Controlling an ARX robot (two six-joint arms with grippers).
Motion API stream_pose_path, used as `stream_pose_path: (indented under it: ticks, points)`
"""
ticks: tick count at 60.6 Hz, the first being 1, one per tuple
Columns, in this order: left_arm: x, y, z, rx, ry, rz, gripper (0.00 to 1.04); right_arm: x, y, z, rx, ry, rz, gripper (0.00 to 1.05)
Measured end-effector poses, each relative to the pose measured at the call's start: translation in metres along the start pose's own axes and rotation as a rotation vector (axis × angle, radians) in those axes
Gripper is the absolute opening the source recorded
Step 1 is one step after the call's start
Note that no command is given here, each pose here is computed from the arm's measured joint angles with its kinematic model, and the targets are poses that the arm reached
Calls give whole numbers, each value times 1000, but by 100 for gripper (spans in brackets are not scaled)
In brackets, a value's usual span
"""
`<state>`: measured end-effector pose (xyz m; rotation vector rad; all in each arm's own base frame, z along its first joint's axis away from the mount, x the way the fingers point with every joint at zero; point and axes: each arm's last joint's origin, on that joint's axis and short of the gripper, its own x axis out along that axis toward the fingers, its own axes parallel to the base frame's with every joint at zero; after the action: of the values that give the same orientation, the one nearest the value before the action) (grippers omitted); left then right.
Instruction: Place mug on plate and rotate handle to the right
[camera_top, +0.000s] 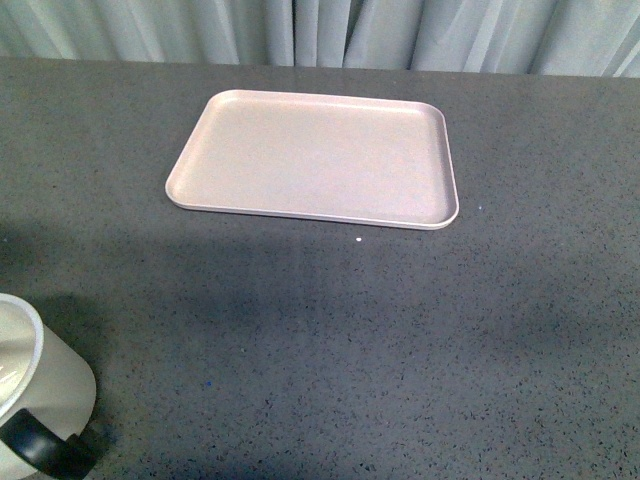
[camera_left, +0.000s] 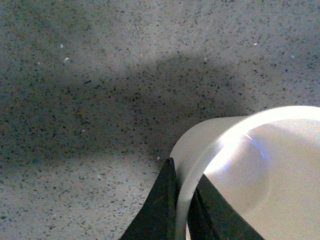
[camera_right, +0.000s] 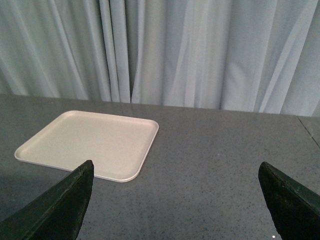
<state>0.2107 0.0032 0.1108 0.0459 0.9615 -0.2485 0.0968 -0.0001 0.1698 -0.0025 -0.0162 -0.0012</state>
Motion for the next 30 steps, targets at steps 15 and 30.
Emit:
stream_pose_path:
  ticks: [15, 30]
  points:
    - [-5, -16, 14, -31, -23, -62, 2, 0, 0, 0, 0, 0, 0, 96]
    - [5, -44, 73, -28, -81, -60, 2, 0, 0, 0, 0, 0, 0, 96]
